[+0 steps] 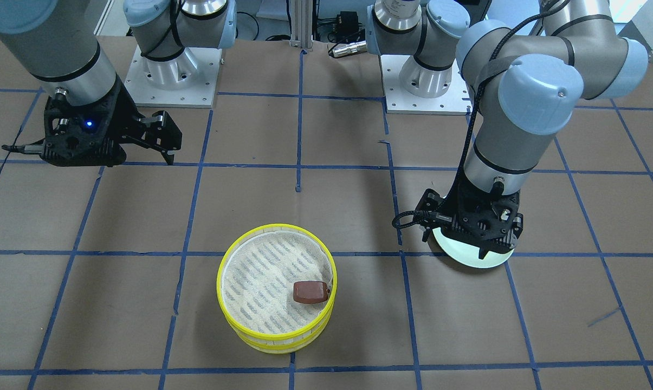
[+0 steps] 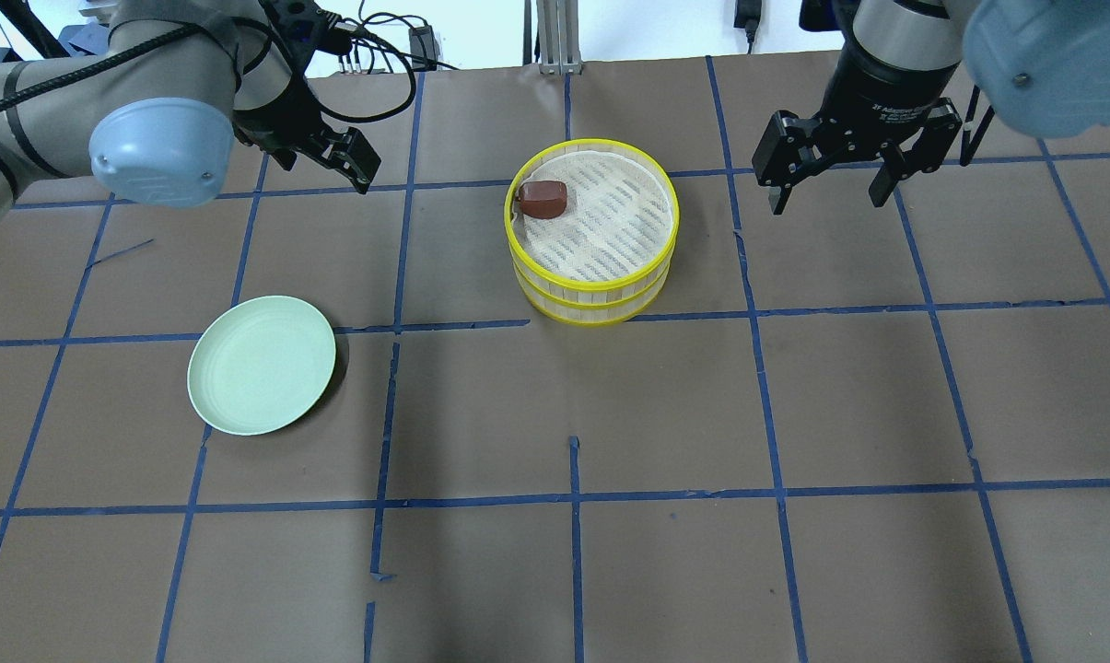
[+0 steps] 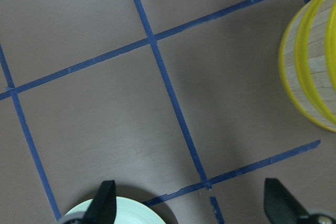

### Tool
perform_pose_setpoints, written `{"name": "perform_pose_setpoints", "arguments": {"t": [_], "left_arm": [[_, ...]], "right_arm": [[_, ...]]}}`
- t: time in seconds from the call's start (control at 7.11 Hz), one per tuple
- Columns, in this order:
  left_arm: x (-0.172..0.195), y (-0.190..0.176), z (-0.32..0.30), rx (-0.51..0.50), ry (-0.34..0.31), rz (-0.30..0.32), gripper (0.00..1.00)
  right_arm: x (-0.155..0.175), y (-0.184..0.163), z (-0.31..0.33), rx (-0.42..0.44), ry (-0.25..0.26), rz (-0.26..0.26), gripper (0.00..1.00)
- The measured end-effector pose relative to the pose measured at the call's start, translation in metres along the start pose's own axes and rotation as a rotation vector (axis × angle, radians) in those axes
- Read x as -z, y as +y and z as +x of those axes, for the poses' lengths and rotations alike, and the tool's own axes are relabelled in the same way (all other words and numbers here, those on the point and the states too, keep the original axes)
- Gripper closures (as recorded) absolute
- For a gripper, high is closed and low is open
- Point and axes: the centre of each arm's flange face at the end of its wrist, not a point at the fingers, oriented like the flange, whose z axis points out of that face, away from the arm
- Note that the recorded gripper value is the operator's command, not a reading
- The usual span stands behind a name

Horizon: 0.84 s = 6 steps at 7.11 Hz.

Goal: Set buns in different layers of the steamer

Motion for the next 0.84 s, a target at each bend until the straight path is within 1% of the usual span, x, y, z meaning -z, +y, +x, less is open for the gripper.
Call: {"name": "perform_pose_setpoints", "arguments": {"t": [0.14, 0.42, 0.7, 0.84], "left_arm": [[0.002, 0.003, -0.001, -0.01, -0.017, -0.01, 0.0], [0.001, 0.008, -0.002, -0.03, -0.027, -0.03, 0.0], [0.0, 0.009, -0.001, -0.037, -0.029, -0.035, 0.0], [0.0, 0.009, -0.001, -0.039, -0.029, -0.035, 0.0]], "right_arm": [[0.001, 0.0, 0.0, 0.0, 0.0, 0.003, 0.0], [0.005, -0.001, 0.0, -0.002, -0.002, 0.013, 0.0], [0.014, -0.015, 0.002, -0.004, -0.004, 0.034, 0.0], [0.016, -0.022, 0.003, -0.005, -0.003, 0.034, 0.0]]}}
